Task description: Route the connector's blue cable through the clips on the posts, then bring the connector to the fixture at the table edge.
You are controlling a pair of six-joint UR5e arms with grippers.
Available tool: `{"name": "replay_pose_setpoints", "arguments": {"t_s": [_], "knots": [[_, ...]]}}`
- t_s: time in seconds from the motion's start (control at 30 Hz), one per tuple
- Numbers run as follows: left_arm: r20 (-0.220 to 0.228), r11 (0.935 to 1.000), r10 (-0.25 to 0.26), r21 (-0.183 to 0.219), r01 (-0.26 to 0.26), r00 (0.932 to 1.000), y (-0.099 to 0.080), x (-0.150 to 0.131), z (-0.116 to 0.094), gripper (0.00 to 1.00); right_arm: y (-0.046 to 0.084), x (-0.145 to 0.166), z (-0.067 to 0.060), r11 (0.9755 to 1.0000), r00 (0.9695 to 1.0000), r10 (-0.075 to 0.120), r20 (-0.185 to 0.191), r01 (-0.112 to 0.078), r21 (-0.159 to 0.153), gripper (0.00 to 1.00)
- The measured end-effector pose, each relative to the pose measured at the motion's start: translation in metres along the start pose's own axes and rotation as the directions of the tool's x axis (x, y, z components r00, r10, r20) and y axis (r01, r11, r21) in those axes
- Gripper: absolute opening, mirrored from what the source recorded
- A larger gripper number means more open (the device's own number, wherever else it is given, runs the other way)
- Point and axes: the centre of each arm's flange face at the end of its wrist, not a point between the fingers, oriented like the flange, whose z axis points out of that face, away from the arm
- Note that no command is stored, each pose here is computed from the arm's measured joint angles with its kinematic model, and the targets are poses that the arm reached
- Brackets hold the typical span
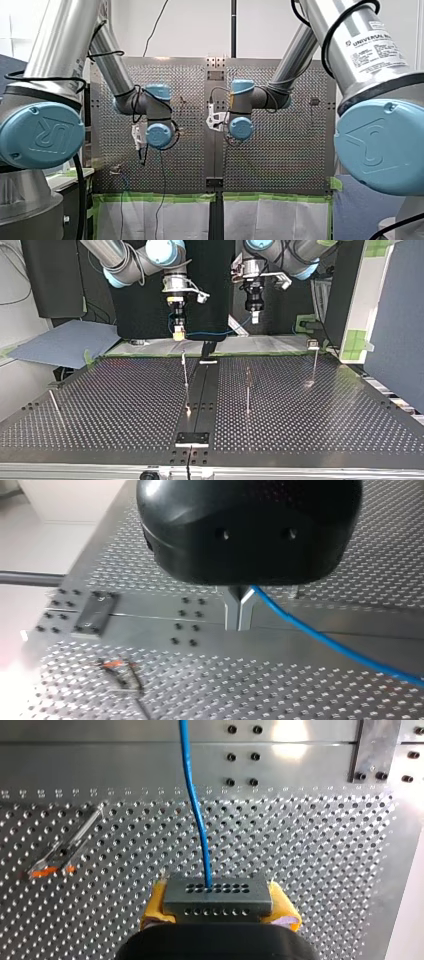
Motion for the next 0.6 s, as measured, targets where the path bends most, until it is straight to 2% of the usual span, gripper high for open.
{"name": "replay_pose_setpoints", "arguments": {"t_s": [0.1, 0.4, 0.6], "knots": [[0.021, 0.9999, -0.014, -0.003, 0.014, 0.9997, -0.005, -0.015, 0.010, 0.02, 0.001, 0.003, 0.005, 0.9999, 0.9999, 0.009, -0.004, -0.009, 0.008, 0.00], [0.081, 0.9990, -0.043, -0.005, 0.043, 0.9958, -0.016, -0.062, 0.034, 0.02, 0.008, 0.014, 0.027, 0.9997, 0.9997, 0.021, -0.009, -0.021, 0.009, 0.00], [0.076, 0.9998, -0.016, -0.012, 0.017, 0.9970, -0.013, -0.076, 0.038, 0.02, 0.013, 0.023, 0.041, 0.9996, 0.9996, 0.026, -0.007, -0.026, 0.010, 0.00]]}}
